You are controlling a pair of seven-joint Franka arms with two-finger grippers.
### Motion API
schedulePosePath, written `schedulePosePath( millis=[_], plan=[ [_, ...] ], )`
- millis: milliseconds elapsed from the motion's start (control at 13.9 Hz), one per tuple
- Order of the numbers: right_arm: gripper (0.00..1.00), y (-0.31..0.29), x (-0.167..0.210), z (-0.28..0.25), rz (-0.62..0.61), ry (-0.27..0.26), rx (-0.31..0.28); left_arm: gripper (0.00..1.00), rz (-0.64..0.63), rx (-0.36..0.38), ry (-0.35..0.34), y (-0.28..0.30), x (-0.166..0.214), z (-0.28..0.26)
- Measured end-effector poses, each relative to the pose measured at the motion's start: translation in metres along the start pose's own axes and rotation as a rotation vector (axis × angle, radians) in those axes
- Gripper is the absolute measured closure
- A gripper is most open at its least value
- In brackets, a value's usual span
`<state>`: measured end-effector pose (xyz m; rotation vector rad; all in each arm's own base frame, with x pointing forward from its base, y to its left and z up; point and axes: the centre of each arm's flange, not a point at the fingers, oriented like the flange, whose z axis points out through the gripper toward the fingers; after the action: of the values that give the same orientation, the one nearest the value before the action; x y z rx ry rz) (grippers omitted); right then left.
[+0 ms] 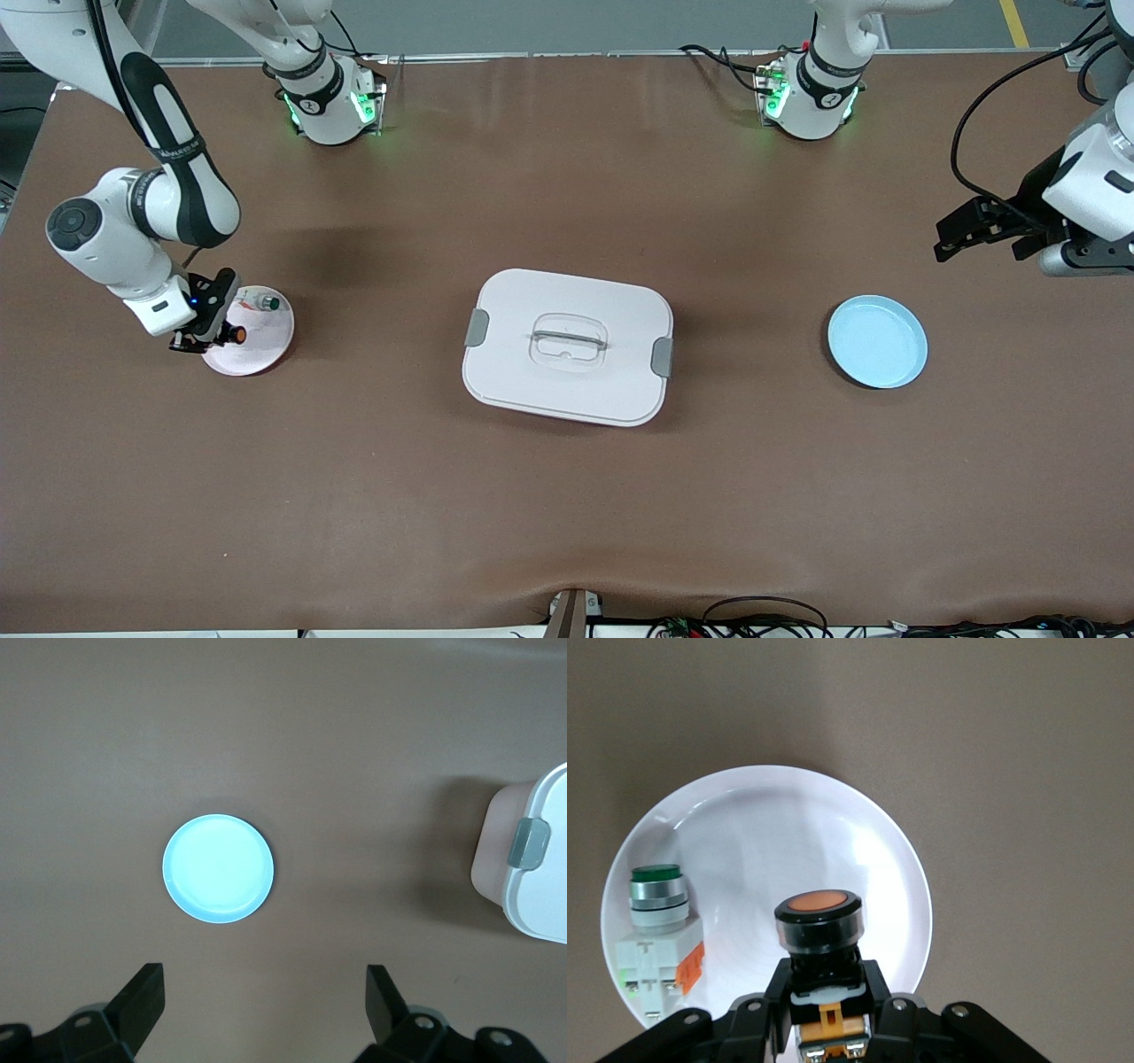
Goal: Transfer orange switch to right arm and place
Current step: 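Lower the switch onto the pink plate and open the right gripper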
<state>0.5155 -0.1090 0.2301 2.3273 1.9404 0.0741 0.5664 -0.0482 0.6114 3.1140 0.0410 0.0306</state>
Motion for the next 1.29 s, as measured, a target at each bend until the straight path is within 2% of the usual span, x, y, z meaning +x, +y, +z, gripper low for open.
schedulePosePath(
  millis=[645,1004,1076,1147,1219,1291],
  plan=[
    [0.65,-0.009,0.005,0.043,-0.015,0.003,0.017,0.00,-0.005,0.000,0.004,-0.002,0.011,0.001],
    [0.65,-0.010,0.005,0.050,-0.016,0.003,0.016,0.00,-0.005,0.000,0.008,-0.002,0.011,-0.001],
    [0.60,-0.010,0.006,0.049,-0.017,0.003,0.014,0.00,-0.005,0.000,0.008,-0.002,0.011,-0.001],
    [0.60,-0.009,0.006,0.049,-0.017,0.003,0.012,0.00,-0.005,0.000,0.008,-0.002,0.011,-0.001],
    [0.55,-0.007,0.006,0.048,-0.017,0.003,0.009,0.00,-0.005,0.000,0.008,-0.002,0.012,-0.001],
    [0.45,-0.007,0.006,0.047,-0.017,0.003,0.007,0.00,-0.005,0.000,0.008,-0.002,0.012,-0.001]
  ],
)
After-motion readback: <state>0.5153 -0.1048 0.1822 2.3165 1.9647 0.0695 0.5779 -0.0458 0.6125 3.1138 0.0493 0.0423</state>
